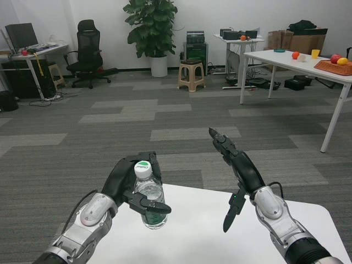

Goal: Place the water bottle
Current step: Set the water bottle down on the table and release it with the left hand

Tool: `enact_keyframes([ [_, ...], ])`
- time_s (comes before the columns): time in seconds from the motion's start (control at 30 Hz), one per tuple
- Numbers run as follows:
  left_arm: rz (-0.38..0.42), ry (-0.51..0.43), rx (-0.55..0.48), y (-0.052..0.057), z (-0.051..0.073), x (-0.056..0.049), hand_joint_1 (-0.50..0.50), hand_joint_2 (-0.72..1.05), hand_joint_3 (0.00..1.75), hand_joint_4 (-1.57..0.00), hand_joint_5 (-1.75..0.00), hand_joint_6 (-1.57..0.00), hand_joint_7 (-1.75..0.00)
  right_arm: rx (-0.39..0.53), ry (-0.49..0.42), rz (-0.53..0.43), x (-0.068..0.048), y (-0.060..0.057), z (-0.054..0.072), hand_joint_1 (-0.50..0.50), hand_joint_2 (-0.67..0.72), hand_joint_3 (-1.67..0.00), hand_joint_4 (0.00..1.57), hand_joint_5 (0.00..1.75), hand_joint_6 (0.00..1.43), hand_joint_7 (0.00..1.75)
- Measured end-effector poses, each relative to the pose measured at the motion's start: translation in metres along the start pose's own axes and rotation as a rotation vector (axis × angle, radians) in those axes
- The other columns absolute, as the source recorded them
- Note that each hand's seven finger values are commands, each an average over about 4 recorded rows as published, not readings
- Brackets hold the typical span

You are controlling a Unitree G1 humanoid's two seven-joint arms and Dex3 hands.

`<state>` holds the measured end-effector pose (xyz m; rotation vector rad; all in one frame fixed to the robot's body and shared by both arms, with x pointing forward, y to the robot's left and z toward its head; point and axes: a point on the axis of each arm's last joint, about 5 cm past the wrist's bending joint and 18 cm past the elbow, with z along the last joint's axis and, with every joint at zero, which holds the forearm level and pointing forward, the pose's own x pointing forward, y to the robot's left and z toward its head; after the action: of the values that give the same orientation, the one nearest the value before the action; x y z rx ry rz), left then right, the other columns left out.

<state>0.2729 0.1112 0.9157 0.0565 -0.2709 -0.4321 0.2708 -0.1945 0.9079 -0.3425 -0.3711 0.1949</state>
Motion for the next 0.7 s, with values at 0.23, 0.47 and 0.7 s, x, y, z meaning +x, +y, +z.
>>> enact_keyframes([
  [0.23,0.004,0.013,-0.006,-0.001,-0.003,0.0,-0.08,0.16,0.35,-1.57,-1.75,-1.39,-1.73,0.0,0.0,0.0,0.0,0.0,0.0,-0.29,0.53,0.0,0.0,0.0,0.0,0.0],
  [0.47,0.032,0.055,-0.008,0.0,-0.014,-0.004,-0.08,0.16,0.31,-1.57,-1.75,-1.39,-1.73,0.0,0.001,0.0,0.0,0.0,0.0,-0.29,0.53,0.0,0.0,0.0,0.0,0.0],
  [0.7,0.105,0.122,0.01,0.007,-0.036,-0.013,-0.08,0.16,0.26,-1.53,-1.75,-1.39,-1.68,0.0,0.006,-0.001,-0.001,0.0,-0.001,-0.29,0.53,0.0,0.0,0.0,0.0,0.0],
])
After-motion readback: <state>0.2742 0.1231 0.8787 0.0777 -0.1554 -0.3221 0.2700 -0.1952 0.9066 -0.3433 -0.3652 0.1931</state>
